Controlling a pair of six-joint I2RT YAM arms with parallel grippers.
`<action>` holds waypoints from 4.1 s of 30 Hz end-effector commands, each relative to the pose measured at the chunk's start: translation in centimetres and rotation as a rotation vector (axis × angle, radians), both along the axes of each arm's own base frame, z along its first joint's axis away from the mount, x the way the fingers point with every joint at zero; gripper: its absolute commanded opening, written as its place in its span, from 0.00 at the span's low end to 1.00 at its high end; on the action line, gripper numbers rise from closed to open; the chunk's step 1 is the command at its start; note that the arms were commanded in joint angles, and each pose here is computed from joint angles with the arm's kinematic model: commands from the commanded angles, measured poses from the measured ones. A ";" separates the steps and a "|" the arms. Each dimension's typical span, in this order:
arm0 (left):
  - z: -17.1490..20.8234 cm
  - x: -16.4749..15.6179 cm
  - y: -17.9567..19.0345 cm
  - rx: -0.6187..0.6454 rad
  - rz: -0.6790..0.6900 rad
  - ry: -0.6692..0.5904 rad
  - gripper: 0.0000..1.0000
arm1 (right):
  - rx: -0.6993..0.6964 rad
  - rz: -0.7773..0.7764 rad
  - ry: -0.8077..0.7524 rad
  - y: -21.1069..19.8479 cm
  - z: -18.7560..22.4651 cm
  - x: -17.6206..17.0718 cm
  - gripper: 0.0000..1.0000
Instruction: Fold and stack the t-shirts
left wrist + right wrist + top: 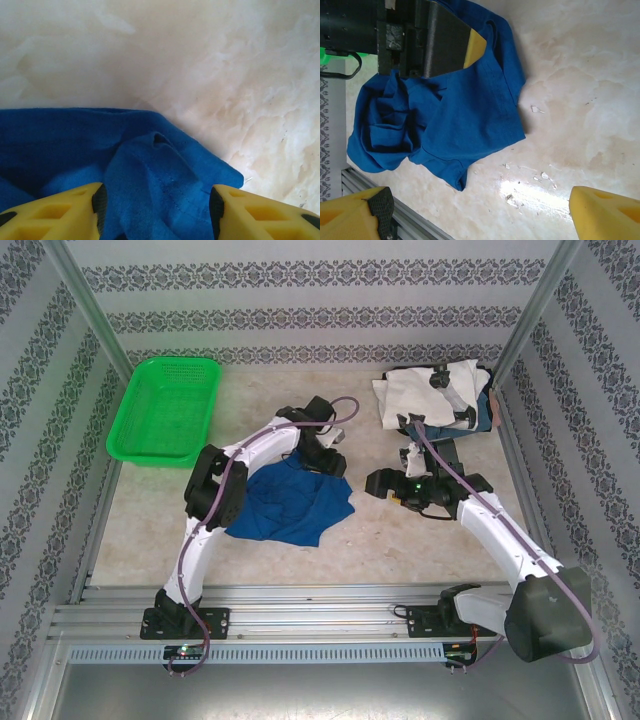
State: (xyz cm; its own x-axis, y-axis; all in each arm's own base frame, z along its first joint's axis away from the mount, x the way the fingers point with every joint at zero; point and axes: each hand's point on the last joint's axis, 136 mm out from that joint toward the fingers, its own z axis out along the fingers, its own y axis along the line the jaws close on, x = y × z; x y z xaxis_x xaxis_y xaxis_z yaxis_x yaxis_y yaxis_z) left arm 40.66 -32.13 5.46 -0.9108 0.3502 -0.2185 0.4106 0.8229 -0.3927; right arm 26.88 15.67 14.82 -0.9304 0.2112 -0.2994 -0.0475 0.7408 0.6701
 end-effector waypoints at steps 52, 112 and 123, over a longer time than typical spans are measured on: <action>29.1 -12.3 21.4 -0.208 0.672 -0.595 0.00 | -0.119 -0.051 0.152 7.0 -5.5 12.9 0.86; 13.3 -10.8 21.5 -0.019 0.696 -0.391 0.00 | -0.115 -0.295 0.142 -2.6 2.6 4.3 0.62; 12.3 -11.6 21.3 -0.058 0.694 -0.391 0.00 | -0.271 -0.120 0.126 -5.5 -0.9 10.4 0.61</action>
State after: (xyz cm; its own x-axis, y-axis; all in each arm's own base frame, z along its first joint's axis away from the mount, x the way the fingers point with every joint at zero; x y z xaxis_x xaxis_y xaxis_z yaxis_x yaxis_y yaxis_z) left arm 28.43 -10.57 16.88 -0.7951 -0.2723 -0.5419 -0.0846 0.9346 -0.3454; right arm 37.70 10.00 16.62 -0.8783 0.3918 -0.2740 0.2115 0.8324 0.5123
